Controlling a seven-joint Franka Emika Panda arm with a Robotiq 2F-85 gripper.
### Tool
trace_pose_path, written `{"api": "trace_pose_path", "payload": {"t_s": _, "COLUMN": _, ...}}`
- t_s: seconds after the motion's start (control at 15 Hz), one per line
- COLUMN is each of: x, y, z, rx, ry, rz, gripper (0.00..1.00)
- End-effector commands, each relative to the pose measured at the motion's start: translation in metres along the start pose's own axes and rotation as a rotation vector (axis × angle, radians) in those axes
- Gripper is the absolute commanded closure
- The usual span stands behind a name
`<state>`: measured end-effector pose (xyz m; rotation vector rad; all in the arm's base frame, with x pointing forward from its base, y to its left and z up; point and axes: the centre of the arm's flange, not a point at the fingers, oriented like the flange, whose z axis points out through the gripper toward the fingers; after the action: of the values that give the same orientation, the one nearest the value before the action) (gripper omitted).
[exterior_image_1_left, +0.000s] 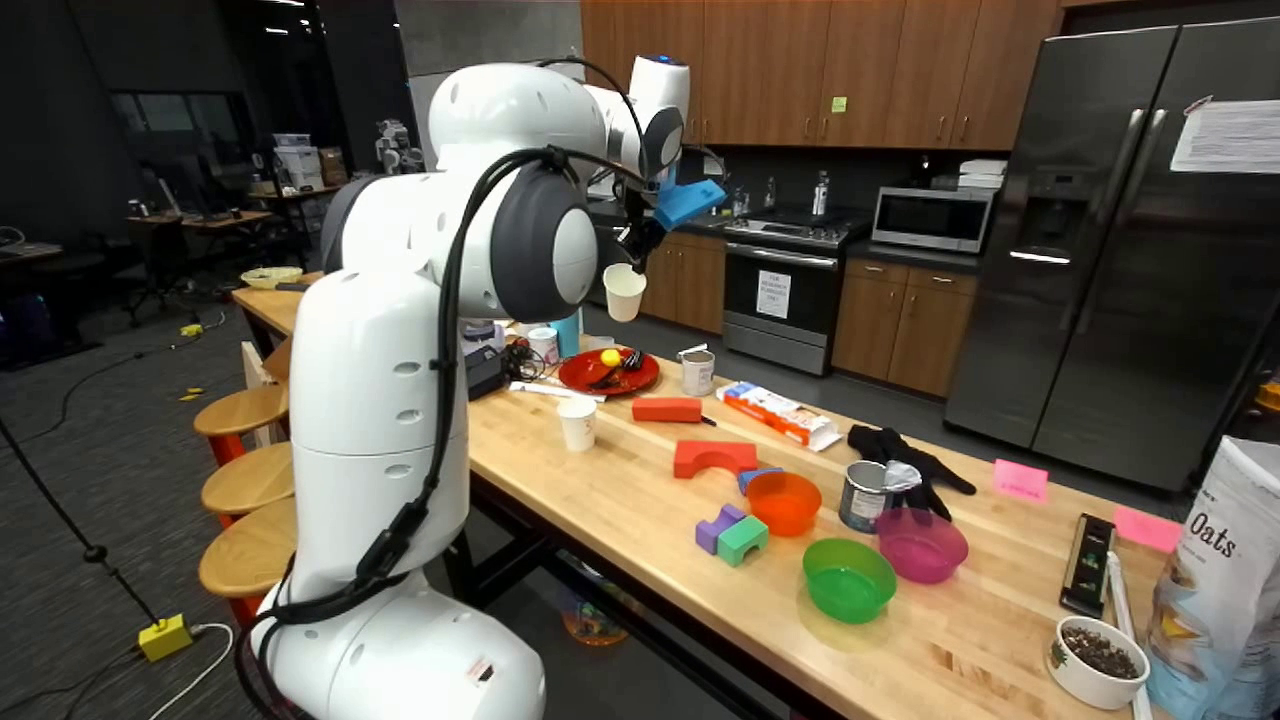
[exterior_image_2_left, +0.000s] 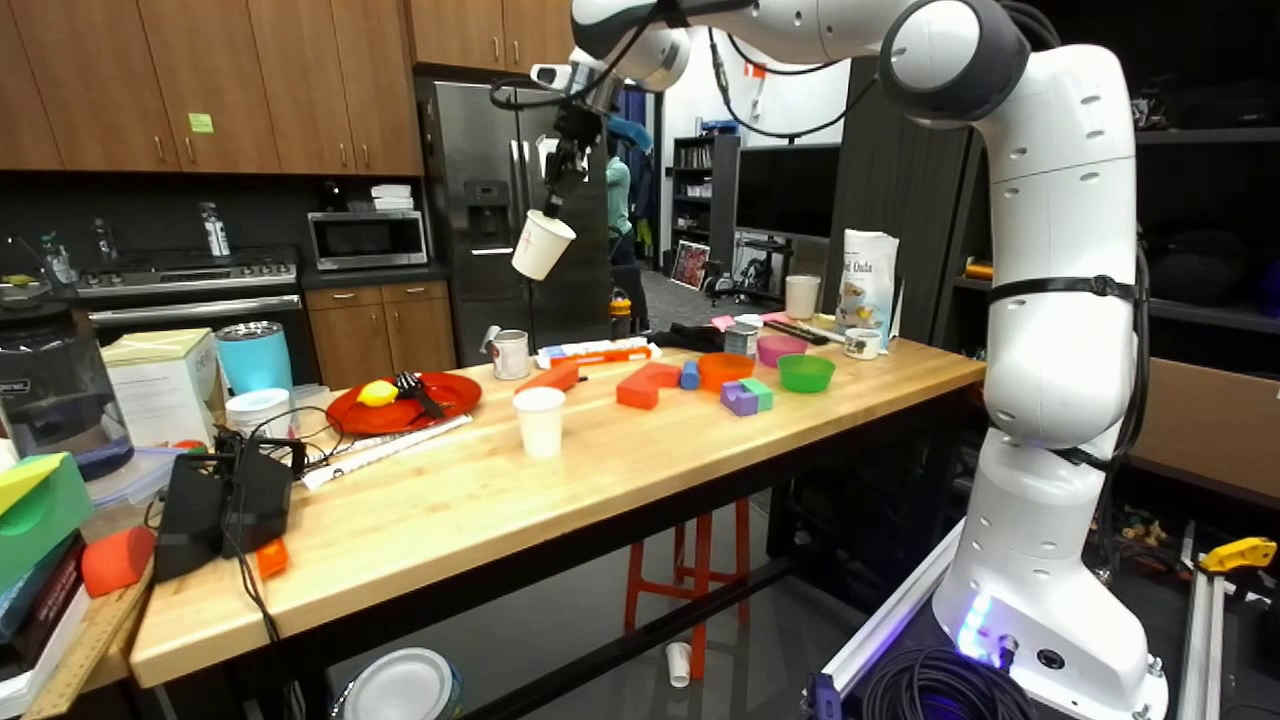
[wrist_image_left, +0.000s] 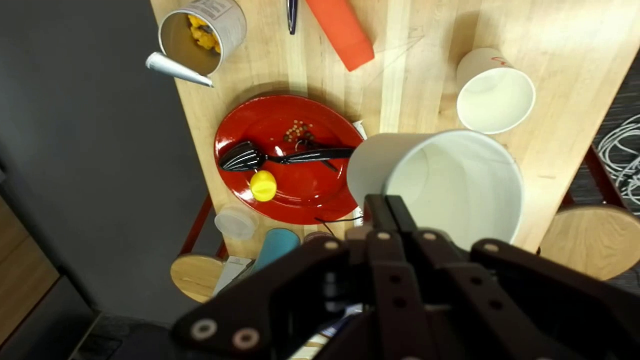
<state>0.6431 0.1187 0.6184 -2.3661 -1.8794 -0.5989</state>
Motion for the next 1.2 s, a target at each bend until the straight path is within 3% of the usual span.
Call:
{"api": "trace_pose_path", "payload": {"t_s": 0.0, "x": 0.002, "y": -0.006, "z": -0.005, "rx": 0.037, "ry": 0.008, "rz": -0.017, "gripper": 0.99}}
{"api": "trace_pose_path", "payload": {"t_s": 0.33, "x": 0.006, "y": -0.013, "z": -0.009, "rx": 0.059, "ry": -0.028, "rz": -0.039, "gripper": 0.99}}
{"api": "trace_pose_path", "payload": {"t_s": 0.4, "x": 0.005, "y": -0.009, "z": 0.004, "rx": 0.055, "ry": -0.017, "rz": -0.018, "gripper": 0.97}}
{"api": "trace_pose_path", "payload": {"t_s": 0.93, "x": 0.006, "y": -0.011, "z": 0.002, "rx": 0.062, "ry": -0.020, "rz": -0.023, "gripper": 0.97}}
{"api": "trace_pose_path", "payload": {"t_s": 1.13, "x": 0.008, "y": -0.008, "z": 0.011, "rx": 0.101, "ry": 0.000, "rz": -0.033, "gripper": 0.99}}
